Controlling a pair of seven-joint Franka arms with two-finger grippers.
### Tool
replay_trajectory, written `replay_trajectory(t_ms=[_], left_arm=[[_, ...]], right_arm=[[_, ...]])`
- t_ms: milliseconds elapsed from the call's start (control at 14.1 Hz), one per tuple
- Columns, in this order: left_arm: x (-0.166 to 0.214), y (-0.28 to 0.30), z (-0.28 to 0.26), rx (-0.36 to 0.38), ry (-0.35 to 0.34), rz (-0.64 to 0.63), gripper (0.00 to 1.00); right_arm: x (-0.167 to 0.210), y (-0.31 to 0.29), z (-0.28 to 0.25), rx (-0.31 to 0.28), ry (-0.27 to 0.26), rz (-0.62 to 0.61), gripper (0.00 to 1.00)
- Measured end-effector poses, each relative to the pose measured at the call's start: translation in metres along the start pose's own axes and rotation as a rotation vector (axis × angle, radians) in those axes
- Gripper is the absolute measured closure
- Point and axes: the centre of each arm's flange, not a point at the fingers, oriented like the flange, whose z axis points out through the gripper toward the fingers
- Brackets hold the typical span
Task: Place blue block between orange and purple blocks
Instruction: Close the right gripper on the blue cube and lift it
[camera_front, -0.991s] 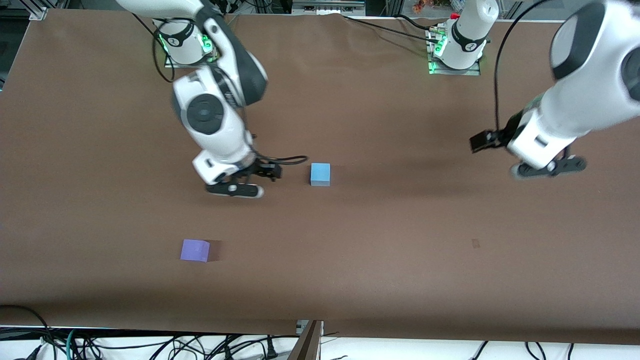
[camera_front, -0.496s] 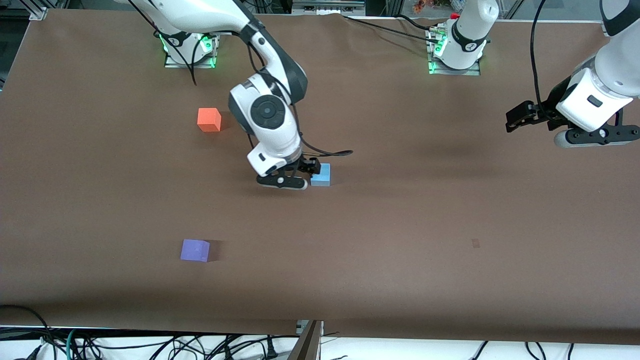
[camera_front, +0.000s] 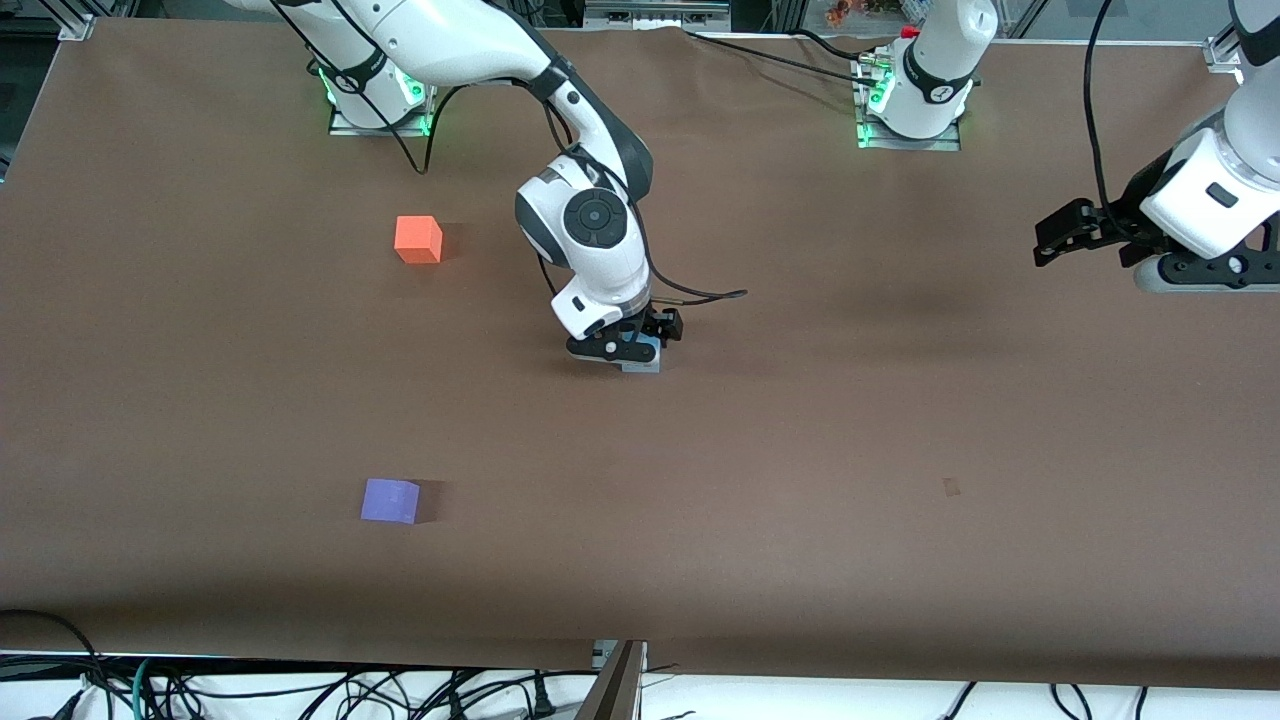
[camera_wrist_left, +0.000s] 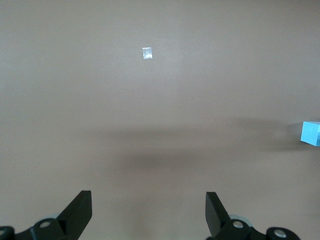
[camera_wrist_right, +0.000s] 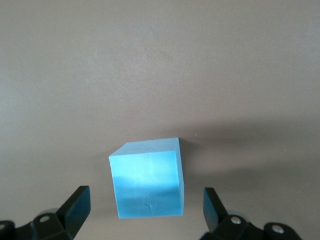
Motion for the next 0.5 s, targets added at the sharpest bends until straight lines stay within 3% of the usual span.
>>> replay_trajectory(t_ms=[496], left_arm=[[-0.014, -0.014, -0.007, -0.001, 0.01, -0.025, 0.0]], right_arm=[[-0.005, 0.0, 0.013, -0.021, -0.002, -0.018, 0.0]])
